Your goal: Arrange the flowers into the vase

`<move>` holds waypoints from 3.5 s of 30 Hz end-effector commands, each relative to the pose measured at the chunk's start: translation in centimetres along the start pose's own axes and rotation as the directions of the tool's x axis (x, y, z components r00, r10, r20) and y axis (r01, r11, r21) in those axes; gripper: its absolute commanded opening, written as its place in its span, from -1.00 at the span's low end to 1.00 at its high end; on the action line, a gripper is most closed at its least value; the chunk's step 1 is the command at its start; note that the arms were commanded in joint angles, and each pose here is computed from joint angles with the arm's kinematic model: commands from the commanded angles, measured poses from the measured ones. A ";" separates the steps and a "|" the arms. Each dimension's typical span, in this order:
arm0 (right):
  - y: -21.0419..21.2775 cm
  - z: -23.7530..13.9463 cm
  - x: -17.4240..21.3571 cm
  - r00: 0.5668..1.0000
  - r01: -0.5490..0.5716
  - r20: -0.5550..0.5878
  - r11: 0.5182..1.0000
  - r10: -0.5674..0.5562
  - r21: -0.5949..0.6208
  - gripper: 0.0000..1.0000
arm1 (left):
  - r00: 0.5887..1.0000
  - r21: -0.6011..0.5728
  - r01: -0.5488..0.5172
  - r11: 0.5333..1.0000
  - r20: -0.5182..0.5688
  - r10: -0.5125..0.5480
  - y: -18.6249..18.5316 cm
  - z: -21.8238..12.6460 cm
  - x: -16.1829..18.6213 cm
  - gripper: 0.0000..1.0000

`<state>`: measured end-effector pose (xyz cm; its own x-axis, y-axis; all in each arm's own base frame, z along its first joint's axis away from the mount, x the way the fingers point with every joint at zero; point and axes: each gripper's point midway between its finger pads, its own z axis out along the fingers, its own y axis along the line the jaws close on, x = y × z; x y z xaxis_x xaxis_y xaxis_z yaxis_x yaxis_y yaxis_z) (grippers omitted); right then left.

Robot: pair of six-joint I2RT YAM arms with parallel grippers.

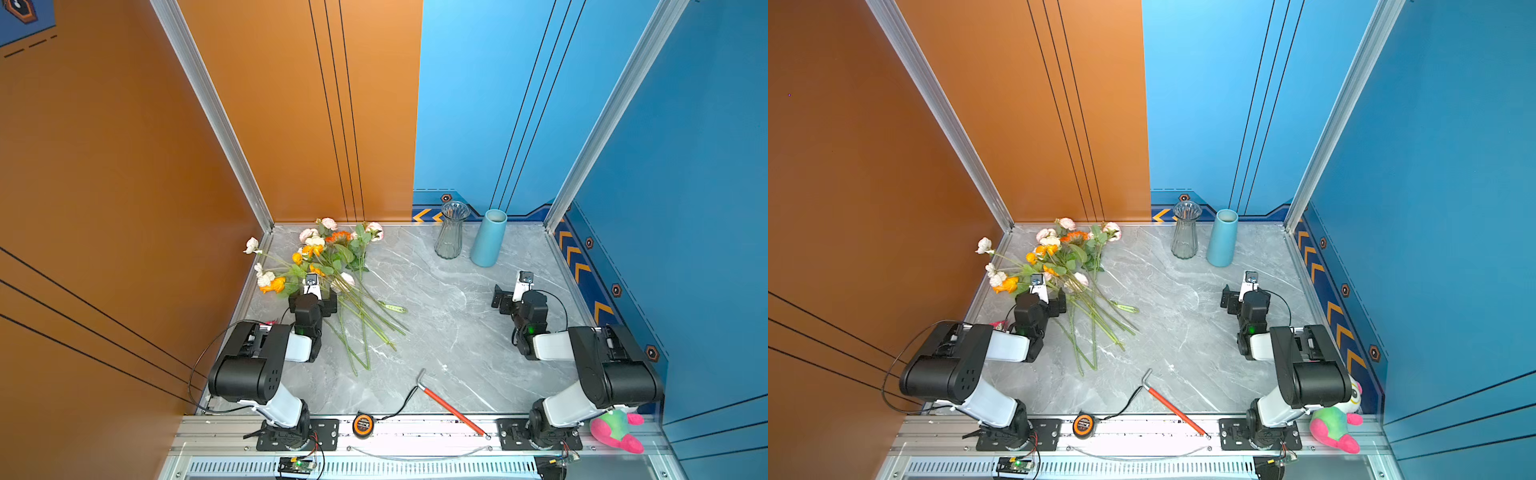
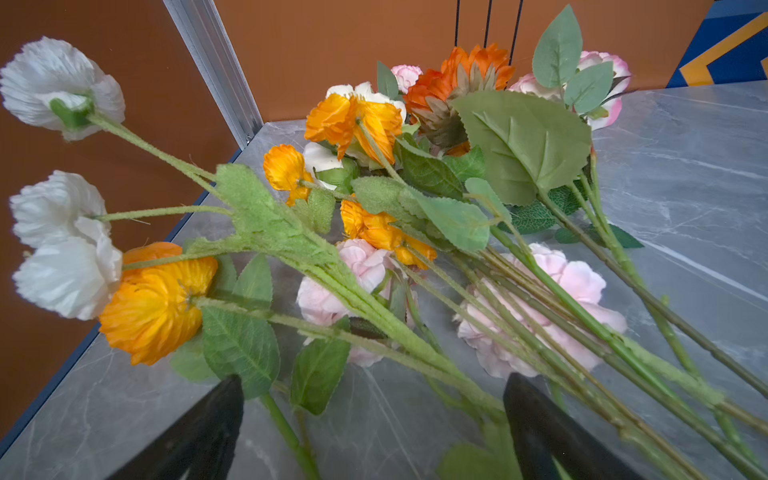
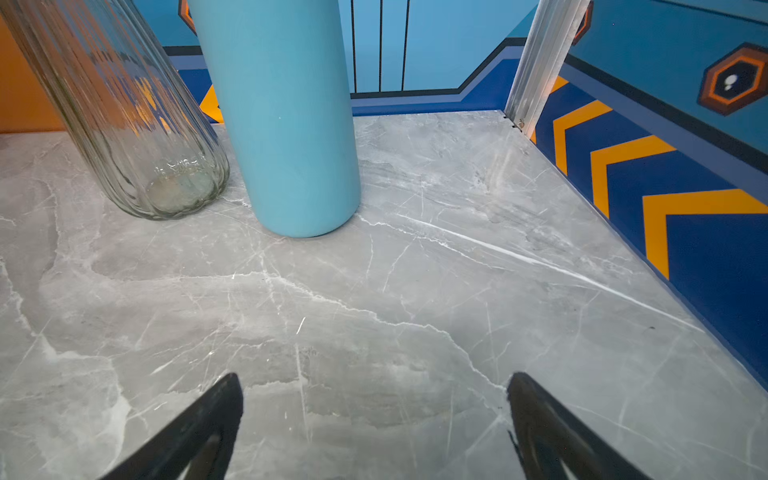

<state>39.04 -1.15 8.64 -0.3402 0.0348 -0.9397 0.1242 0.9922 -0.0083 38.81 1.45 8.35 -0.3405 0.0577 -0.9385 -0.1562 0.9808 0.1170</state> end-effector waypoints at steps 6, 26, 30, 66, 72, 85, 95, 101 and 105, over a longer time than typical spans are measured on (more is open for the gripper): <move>-0.2 0.1 -0.8 1.000 -0.008 0.012 1.000 0.008 0.010 1.00 | 1.000 0.004 0.011 1.000 0.023 -0.011 0.0 0.1 -1.1 0.96; 0.3 -0.2 -1.0 1.000 -0.003 0.023 1.000 0.003 -0.025 1.00 | 0.999 0.042 0.006 0.999 0.045 -0.008 -0.4 -0.6 -1.6 0.96; -0.1 -2.6 -2.3 0.995 -0.003 0.096 1.000 0.004 -0.007 1.00 | 0.994 0.048 0.019 0.999 0.104 -0.024 0.0 -2.7 -2.9 0.96; 6.1 3.0 -17.5 0.992 0.028 0.129 0.943 0.016 -0.332 1.00 | 0.953 0.807 -0.302 0.507 0.258 0.156 -25.9 -16.3 -21.4 0.96; 6.2 5.7 -18.2 0.990 0.081 0.137 0.943 -0.038 -0.322 1.00 | 0.927 0.767 -0.369 0.524 0.340 0.155 -23.9 -17.2 -22.0 0.96; 5.8 10.3 -17.9 0.994 0.080 0.090 0.959 -0.058 -0.271 1.00 | 0.922 0.746 -0.376 0.549 0.360 0.141 -23.1 -17.9 -21.8 0.96; 5.6 11.8 -17.9 0.992 0.064 0.120 0.966 -0.034 -0.251 0.91 | 0.925 0.759 -0.372 0.534 0.350 0.146 -23.7 -17.8 -21.3 0.96; 5.6 12.8 -18.0 0.993 0.064 0.116 0.967 -0.036 -0.245 0.92 | 0.924 0.765 -0.377 0.522 0.350 0.154 -24.0 -17.9 -20.9 0.96; 5.7 13.1 -18.5 0.991 0.066 0.130 0.967 -0.034 -0.247 0.97 | 0.922 0.764 -0.381 0.520 0.352 0.159 -24.1 -17.8 -20.7 0.96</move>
<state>57.27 2.83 19.93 -0.2697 -0.0127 -0.9628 -0.1485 0.9885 0.0285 33.51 -26.05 31.13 -0.0254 0.2678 -0.9632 0.7390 0.6538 0.1622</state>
